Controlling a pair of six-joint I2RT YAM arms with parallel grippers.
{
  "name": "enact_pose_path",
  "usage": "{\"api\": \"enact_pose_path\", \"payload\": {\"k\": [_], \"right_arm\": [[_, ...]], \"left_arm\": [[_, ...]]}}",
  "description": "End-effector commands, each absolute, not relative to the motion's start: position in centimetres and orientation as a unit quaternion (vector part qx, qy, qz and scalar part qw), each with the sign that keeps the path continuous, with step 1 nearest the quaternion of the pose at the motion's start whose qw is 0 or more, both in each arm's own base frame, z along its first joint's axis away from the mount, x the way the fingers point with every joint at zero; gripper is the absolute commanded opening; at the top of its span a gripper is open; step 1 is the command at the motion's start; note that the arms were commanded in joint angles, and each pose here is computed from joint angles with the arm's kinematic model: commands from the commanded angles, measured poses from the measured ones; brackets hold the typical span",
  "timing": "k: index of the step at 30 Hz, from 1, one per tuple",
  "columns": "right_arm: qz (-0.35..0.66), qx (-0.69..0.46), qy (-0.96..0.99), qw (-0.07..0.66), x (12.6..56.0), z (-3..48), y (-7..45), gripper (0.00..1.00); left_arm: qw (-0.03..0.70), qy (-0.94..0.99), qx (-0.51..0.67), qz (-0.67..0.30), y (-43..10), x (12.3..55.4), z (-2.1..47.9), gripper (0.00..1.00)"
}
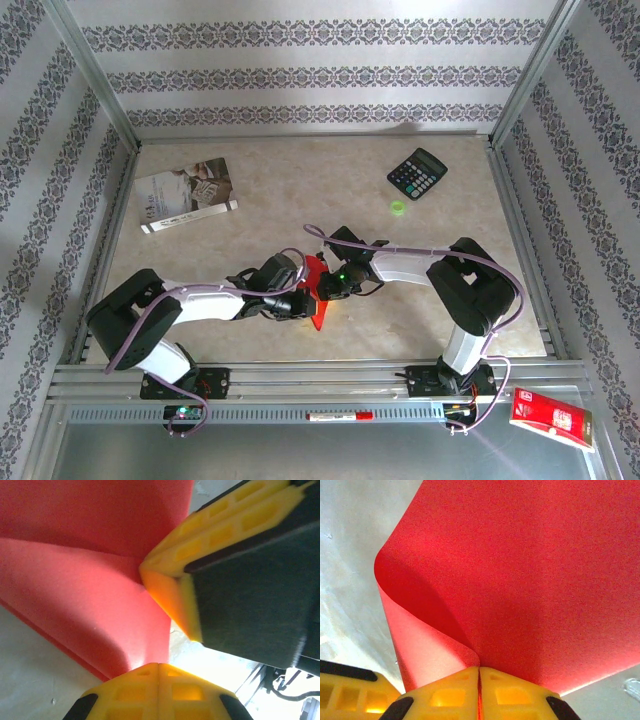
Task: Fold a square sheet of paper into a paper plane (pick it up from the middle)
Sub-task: Third fold the triangle at the center of the table.
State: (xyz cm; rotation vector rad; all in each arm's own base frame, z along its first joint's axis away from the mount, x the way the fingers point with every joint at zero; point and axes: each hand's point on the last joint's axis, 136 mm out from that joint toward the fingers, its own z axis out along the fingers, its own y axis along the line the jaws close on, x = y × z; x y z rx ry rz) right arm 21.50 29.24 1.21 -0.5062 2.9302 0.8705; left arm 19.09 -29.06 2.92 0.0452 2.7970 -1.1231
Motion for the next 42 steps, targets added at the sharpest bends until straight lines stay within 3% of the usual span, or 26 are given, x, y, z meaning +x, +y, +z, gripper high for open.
{"api": "enact_pose_path", "payload": {"k": [1, 7, 17, 28, 36, 42], "right_arm": [[0.229, -0.160, 0.960, -0.025, 19.4, -1.8, 27.2, 0.09], [0.227, -0.161, 0.960, -0.029, 19.3, -2.0, 27.1, 0.09], [0.224, -0.160, 0.961, -0.028, 19.3, -2.1, 26.9, 0.08], [0.225, -0.163, 0.960, -0.029, 19.3, -2.2, 27.0, 0.08], [0.223, -0.162, 0.961, -0.029, 19.3, -2.2, 26.8, 0.08], [0.226, -0.163, 0.960, -0.029, 19.4, -2.1, 27.1, 0.08]], "left_arm": [[0.060, 0.929, 0.022, -0.365, -28.8, 19.0, 2.3, 0.04], [0.044, 0.942, 0.026, -0.333, -27.4, 18.0, 0.4, 0.04], [0.058, 0.924, 0.049, -0.375, -29.3, 17.3, 3.3, 0.05], [0.030, 0.946, 0.051, -0.318, -27.6, 16.6, -0.1, 0.05], [0.082, 0.927, 0.028, -0.366, -27.6, 19.6, 4.3, 0.06], [0.082, 0.926, 0.017, -0.368, -27.5, 21.2, 4.3, 0.06]]}}
